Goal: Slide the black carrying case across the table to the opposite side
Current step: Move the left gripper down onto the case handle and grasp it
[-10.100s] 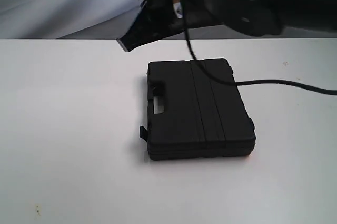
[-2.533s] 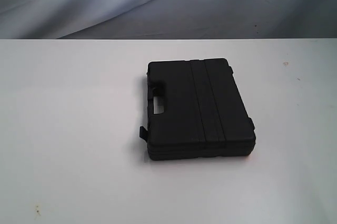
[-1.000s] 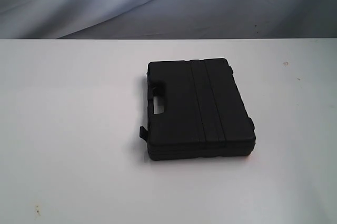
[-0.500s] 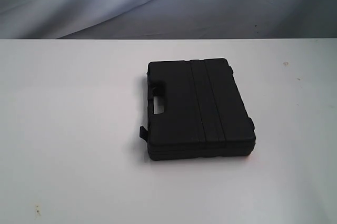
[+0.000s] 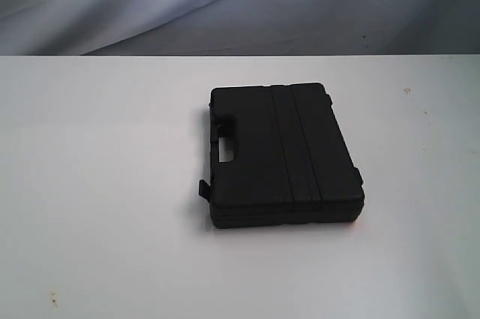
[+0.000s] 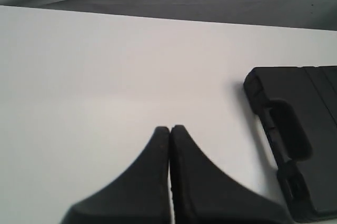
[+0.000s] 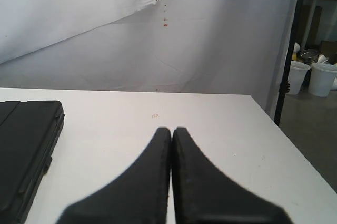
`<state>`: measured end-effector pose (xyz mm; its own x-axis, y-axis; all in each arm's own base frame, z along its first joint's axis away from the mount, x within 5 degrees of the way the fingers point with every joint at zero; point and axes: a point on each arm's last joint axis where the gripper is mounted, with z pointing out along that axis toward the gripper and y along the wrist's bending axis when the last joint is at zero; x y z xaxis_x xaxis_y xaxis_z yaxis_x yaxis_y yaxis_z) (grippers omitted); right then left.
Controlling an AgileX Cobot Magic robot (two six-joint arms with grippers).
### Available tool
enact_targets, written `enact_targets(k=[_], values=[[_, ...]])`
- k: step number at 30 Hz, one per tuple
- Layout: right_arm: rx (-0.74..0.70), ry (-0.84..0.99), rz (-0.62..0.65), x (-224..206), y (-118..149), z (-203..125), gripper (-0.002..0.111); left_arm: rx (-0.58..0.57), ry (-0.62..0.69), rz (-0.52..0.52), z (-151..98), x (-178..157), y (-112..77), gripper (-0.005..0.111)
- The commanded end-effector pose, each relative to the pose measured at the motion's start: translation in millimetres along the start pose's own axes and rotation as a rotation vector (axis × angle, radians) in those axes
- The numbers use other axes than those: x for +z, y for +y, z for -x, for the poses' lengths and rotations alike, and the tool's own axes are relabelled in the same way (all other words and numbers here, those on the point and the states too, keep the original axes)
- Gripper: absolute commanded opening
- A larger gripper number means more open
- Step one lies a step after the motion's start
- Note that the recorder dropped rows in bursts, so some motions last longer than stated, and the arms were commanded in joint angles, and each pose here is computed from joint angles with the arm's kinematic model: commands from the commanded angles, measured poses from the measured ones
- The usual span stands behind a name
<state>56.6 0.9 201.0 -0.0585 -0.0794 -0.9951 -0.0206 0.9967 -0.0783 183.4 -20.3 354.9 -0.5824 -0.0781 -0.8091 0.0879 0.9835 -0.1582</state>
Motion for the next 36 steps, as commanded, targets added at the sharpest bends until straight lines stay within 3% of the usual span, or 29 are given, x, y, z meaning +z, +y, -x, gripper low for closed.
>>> enact_targets(k=[1,4,10,14,20,25,29,36], values=[[0.007,-0.005,-0.006,0,0,-1,0.0,-0.006,-0.074,-0.054,4,1,-19.5,0.0],[0.007,-0.005,-0.006,0,0,-1,0.0,0.014,-0.098,-0.131,2,5,-36.0,0.0],[0.007,-0.005,-0.006,0,0,-1,0.0,0.07,0.035,-0.207,-8,43,-65.7,0.0],[0.007,-0.005,-0.006,0,0,-1,0.0,0.093,0.197,-0.15,-6,75,-77.0,0.0],[0.007,-0.005,-0.006,0,0,-1,0.0,0.192,0.421,0.021,18,94,-93.5,0.0],[0.007,-0.005,-0.006,0,0,-1,0.0,0.263,0.6,0.053,7,128,-121.7,0.0],[0.007,-0.005,-0.006,0,0,-1,0.0,0.281,0.637,-0.026,-4,155,-145.5,0.0],[0.007,-0.005,-0.006,0,0,-1,0.0,0.247,0.679,0.038,3,185,-157.0,0.0]])
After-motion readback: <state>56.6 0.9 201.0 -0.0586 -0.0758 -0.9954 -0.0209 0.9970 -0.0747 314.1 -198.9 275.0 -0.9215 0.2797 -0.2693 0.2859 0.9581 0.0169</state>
